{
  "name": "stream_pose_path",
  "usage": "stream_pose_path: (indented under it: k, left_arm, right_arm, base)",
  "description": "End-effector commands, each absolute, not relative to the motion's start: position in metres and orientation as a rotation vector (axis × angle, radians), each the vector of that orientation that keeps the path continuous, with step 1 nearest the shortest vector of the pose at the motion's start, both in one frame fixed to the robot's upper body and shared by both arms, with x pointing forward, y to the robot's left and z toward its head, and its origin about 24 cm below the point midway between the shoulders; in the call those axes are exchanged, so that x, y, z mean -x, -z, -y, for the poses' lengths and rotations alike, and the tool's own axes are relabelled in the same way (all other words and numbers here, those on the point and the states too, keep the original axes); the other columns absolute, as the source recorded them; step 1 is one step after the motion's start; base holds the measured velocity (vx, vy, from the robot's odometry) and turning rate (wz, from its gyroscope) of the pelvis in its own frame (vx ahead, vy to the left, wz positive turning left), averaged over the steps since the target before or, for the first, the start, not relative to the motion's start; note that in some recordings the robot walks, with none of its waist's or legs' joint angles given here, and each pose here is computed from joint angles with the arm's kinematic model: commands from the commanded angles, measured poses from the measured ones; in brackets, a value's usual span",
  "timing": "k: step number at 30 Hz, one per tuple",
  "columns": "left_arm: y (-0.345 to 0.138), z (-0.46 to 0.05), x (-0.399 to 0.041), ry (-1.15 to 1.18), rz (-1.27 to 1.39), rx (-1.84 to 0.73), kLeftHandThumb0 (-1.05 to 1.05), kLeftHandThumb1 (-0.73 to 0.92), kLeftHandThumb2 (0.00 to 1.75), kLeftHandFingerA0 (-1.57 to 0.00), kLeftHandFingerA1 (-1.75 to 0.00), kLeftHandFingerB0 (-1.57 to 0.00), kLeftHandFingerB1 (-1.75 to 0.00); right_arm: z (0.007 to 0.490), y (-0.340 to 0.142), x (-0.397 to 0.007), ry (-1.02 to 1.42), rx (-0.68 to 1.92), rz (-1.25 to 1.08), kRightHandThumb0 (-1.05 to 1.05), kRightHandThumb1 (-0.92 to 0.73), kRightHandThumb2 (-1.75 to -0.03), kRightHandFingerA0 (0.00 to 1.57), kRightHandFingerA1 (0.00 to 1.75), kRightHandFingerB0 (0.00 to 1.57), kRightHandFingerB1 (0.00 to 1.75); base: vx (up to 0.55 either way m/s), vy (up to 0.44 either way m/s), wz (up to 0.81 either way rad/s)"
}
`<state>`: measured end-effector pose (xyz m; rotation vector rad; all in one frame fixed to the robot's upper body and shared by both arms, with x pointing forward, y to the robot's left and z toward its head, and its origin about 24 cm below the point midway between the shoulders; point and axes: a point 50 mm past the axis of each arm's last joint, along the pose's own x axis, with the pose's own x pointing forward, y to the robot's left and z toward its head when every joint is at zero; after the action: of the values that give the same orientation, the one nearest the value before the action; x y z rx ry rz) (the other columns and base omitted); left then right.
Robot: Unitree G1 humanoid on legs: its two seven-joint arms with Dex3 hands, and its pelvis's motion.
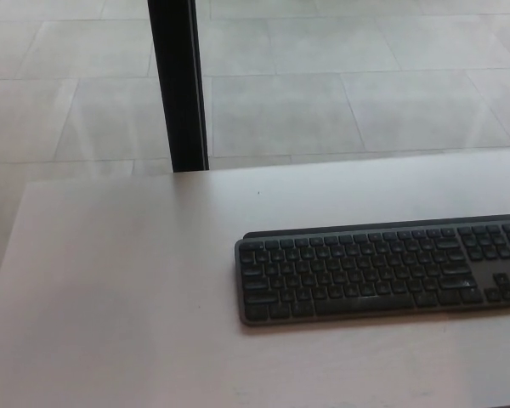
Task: The robot uses its right fingers to click on the space key of the black keyboard placed on the center of the white desk.
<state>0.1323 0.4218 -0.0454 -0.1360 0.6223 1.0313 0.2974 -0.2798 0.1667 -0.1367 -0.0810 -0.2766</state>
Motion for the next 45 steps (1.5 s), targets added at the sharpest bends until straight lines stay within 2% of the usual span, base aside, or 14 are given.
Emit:
stream_pose_path:
  k: [1, 6, 11, 16, 22, 26, 29, 34, 35, 36, 38, 39, 40, 45]
  left_arm:
    - [0.043, -0.427, -0.127, -1.082, -0.613, 0.148, -0.49, 0.70, 0.61, -0.72, -0.70, -0.53, -0.55]
    - [0.042, -0.427, -0.128, -1.061, -0.621, 0.118, -0.50, 0.70, 0.61, -0.71, -0.67, -0.54, -0.55]
    - [0.042, -0.427, -0.127, -1.057, -0.618, 0.129, -0.49, 0.71, 0.62, -0.70, -0.66, -0.52, -0.54]
    - [0.042, -0.427, -0.129, -1.054, -0.623, 0.112, -0.49, 0.71, 0.61, -0.69, -0.66, -0.52, -0.54]
    - [0.043, -0.426, -0.129, -1.064, -0.623, 0.128, -0.49, 0.69, 0.61, -0.73, -0.66, -0.56, -0.55]
    - [0.042, -0.426, -0.129, -1.060, -0.621, 0.128, -0.50, 0.70, 0.60, -0.75, -0.69, -0.55, -0.54]
    - [0.042, -0.426, -0.130, -1.052, -0.617, 0.121, -0.49, 0.70, 0.61, -0.71, -0.67, -0.54, -0.55]
    - [0.043, -0.425, -0.130, -1.052, -0.619, 0.130, -0.48, 0.71, 0.61, -0.69, -0.66, -0.51, -0.54]
    - [0.043, -0.425, -0.130, -1.051, -0.621, 0.126, -0.48, 0.71, 0.61, -0.70, -0.65, -0.52, -0.54]
    - [0.043, -0.425, -0.130, -1.049, -0.625, 0.119, -0.49, 0.71, 0.61, -0.71, -0.66, -0.52, -0.54]
    - [0.043, -0.425, -0.130, -1.048, -0.627, 0.117, -0.49, 0.71, 0.61, -0.71, -0.66, -0.52, -0.54]
    - [0.043, -0.425, -0.130, -1.048, -0.631, 0.109, -0.50, 0.71, 0.61, -0.71, -0.65, -0.53, -0.54]
    - [0.043, -0.425, -0.130, -1.044, -0.635, 0.097, -0.51, 0.71, 0.61, -0.73, -0.67, -0.55, -0.55]
    - [0.043, -0.425, -0.129, -1.048, -0.629, 0.104, -0.49, 0.69, 0.61, -0.74, -0.66, -0.56, -0.55]
  right_arm:
    - [0.251, -0.156, -0.300, 0.060, 0.354, 0.095, -0.39, -0.57, -0.57, 0.94, 0.65, 0.55, 0.42]
    - [0.233, -0.146, -0.300, -0.018, 0.475, 0.073, -0.39, -0.57, -0.57, 0.95, 0.78, 0.54, 0.42]
    - [0.226, -0.137, -0.301, -0.065, 0.520, 0.061, -0.36, -0.58, -0.57, 0.90, 0.81, 0.54, 0.43]
    - [0.216, -0.130, -0.305, -0.123, 0.742, 0.059, -0.39, -0.59, -0.58, 0.91, 0.80, 0.58, 0.42]
    - [0.207, -0.126, -0.306, -0.177, 0.848, 0.089, -0.35, -0.59, -0.57, 0.93, 0.96, 0.59, 0.45]
    - [0.203, -0.120, -0.307, -0.213, 0.902, 0.132, -0.29, -0.59, -0.57, 0.93, 0.92, 0.57, 0.47]
    - [0.198, -0.115, -0.308, -0.229, 1.146, 0.176, -0.40, -0.59, -0.58, 0.97, 1.03, 0.59, 0.43]
    - [0.189, -0.110, -0.309, -0.251, 1.261, 0.212, -0.42, -0.57, -0.57, 0.97, 1.12, 0.59, 0.44]
    - [0.187, -0.109, -0.309, -0.254, 1.280, 0.223, -0.49, -0.44, -0.87, 1.00, 1.14, 0.52, 0.60]
    - [0.183, -0.106, -0.309, -0.263, 1.317, 0.237, -0.46, -0.57, -0.59, 0.93, 1.34, 0.59, 0.45]
    - [0.181, -0.105, -0.309, -0.268, 1.333, 0.234, -0.46, -0.57, -0.59, 0.93, 1.34, 0.59, 0.45]
    - [0.179, -0.104, -0.309, -0.270, 1.337, 0.243, -0.48, -0.43, -0.87, 1.01, 1.16, 0.53, 0.61]
    - [0.178, -0.103, -0.309, -0.273, 1.344, 0.249, -0.43, -0.55, -0.58, 0.92, 1.31, 0.60, 0.46]
    - [0.168, -0.095, -0.310, -0.308, 1.419, 0.243, -0.45, -0.56, -0.59, 0.91, 1.32, 0.60, 0.44]
  base:
    - [0.00, 0.000, 0.00]
    - [0.00, 0.000, 0.00]
    - [0.00, 0.000, 0.00]
    - [0.00, 0.000, 0.00]
    - [0.00, 0.000, 0.00]
    - [0.00, 0.000, 0.00]
    - [0.00, 0.000, 0.00]
    - [0.00, 0.000, 0.00]
    - [0.00, 0.000, 0.00]
    - [0.00, 0.000, 0.00]
    - [0.00, 0.000, 0.00]
    - [0.00, 0.000, 0.00]
    - [0.00, 0.000, 0.00]
    - [0.00, 0.000, 0.00]
